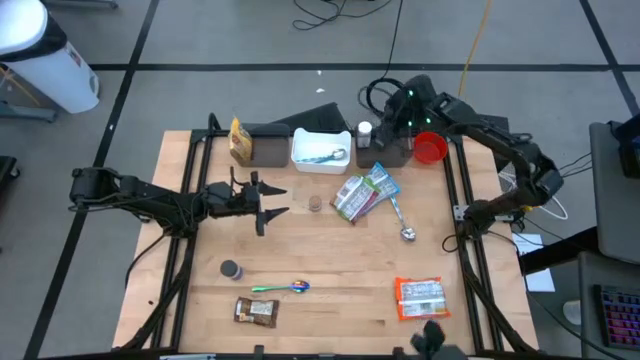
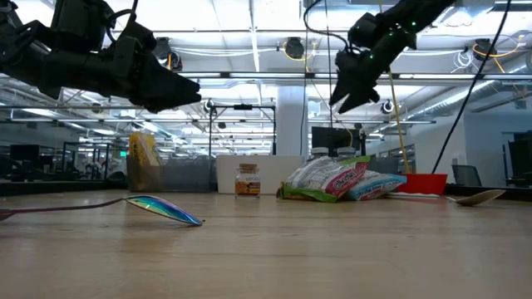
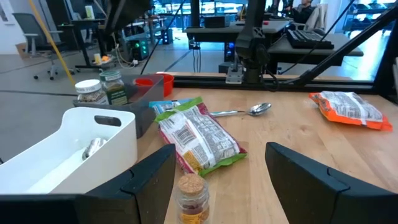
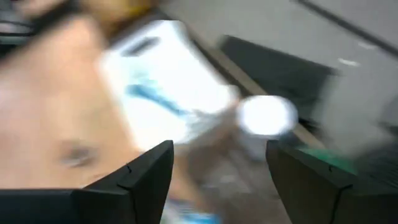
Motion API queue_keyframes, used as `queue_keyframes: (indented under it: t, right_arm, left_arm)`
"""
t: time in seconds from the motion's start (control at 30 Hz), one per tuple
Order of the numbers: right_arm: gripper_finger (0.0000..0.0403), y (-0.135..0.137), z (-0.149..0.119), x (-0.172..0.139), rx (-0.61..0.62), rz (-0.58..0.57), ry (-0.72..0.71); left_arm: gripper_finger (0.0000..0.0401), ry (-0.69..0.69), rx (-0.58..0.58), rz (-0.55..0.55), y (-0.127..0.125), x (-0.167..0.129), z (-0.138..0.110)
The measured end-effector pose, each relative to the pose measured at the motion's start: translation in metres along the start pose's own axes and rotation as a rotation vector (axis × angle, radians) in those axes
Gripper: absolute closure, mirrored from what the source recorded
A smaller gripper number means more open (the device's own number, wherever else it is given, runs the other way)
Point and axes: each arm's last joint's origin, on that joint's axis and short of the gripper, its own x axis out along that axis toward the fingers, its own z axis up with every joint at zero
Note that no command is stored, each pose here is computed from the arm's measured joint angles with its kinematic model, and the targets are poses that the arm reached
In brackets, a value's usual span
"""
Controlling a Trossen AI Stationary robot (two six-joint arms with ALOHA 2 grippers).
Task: Pick & Place Food Item
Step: Put the green noodle pack into the left black bin
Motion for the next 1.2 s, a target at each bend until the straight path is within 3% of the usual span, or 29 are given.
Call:
queue_keyframes:
  t: [0.2, 0.37, 0.53, 0.7, 0.9, 1.07, 1.2]
  right_arm:
    - [0.0151, 0.033, -0.046, 0.017, -0.008, 0.256, -0.148]
    - [0.0151, 0.060, -0.094, 0.035, 0.005, 0.427, -0.371]
    - [0.0151, 0.085, -0.132, 0.029, -0.058, 0.633, -0.624]
    - [0.0151, 0.104, -0.153, 0.014, -0.119, 0.771, -0.770]
    - [0.0151, 0.126, -0.164, 0.010, -0.130, 0.799, -0.776]
    - [0.0151, 0.131, -0.165, 0.018, -0.094, 0.711, -0.707]
    - [0.0151, 0.132, -0.163, 0.035, -0.060, 0.560, -0.510]
  left_arm:
    - [0.0144, -0.001, 0.001, 0.000, 0.000, 0.000, 0.000]
    - [0.0144, -0.008, 0.000, 0.001, 0.000, 0.000, 0.001]
    - [0.0144, -0.072, -0.005, 0.002, 0.000, 0.000, 0.007]
    - [0.0144, -0.113, -0.009, 0.003, 0.000, 0.000, 0.011]
    - [0.0144, -0.110, -0.037, 0.001, 0.000, 0.000, 0.011]
    - [0.0144, -0.108, -0.056, 0.000, 0.000, 0.000, 0.011]
    - [0.0144, -0.107, -0.055, 0.000, 0.000, 0.000, 0.011]
